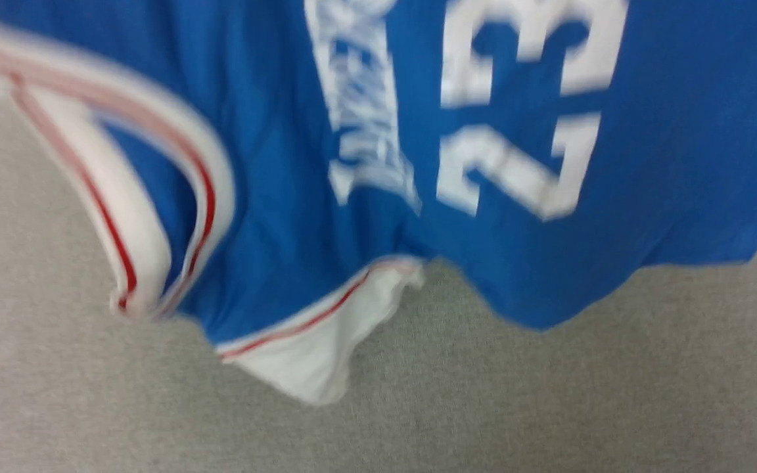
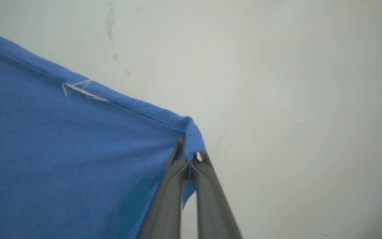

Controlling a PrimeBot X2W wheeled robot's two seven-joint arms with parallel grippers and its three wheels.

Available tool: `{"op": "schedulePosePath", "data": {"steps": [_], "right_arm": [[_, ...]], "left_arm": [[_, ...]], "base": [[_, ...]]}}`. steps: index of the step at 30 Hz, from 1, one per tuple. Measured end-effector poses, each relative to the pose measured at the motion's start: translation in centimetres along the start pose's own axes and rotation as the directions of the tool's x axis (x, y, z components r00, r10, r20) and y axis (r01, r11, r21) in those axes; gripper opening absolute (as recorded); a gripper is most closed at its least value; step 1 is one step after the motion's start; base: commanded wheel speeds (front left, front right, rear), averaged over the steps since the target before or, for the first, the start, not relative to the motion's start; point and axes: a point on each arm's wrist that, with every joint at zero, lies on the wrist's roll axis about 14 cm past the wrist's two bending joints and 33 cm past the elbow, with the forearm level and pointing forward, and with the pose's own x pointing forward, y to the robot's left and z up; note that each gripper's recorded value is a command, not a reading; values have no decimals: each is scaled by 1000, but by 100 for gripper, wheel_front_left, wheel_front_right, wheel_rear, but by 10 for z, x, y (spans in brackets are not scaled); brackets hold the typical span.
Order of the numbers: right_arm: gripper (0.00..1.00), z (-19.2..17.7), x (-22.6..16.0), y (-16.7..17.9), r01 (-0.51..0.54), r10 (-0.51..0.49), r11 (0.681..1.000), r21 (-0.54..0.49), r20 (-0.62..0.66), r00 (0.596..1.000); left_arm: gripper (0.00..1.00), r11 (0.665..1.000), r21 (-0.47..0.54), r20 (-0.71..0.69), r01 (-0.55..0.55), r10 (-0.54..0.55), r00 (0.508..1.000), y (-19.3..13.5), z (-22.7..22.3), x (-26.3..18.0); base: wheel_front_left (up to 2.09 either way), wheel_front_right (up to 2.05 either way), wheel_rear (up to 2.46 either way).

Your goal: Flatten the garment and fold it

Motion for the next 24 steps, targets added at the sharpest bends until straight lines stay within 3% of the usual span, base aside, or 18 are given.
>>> {"op": "schedulePosePath", "data": {"steps": [5,14,21,24], "right_arm": [[0,-33,48,-3,29,-29,1000,2,-11,1000],[0,-87,121,-2,85,-85,996,15,5,996],[0,-156,144,35,36,-33,998,49,-67,997],[0,-188,142,58,21,-6,989,146,-108,994]], "left_arm": [[0,999,17,-106,-28,30,994,24,-68,33],[0,992,63,-78,-105,110,991,55,-140,72],[0,991,61,-164,-122,131,978,62,-216,54],[0,993,52,-248,-104,114,962,56,-249,30]], "base": [[0,0,0],[0,0,0],[0,0,0],[0,0,0]]}}
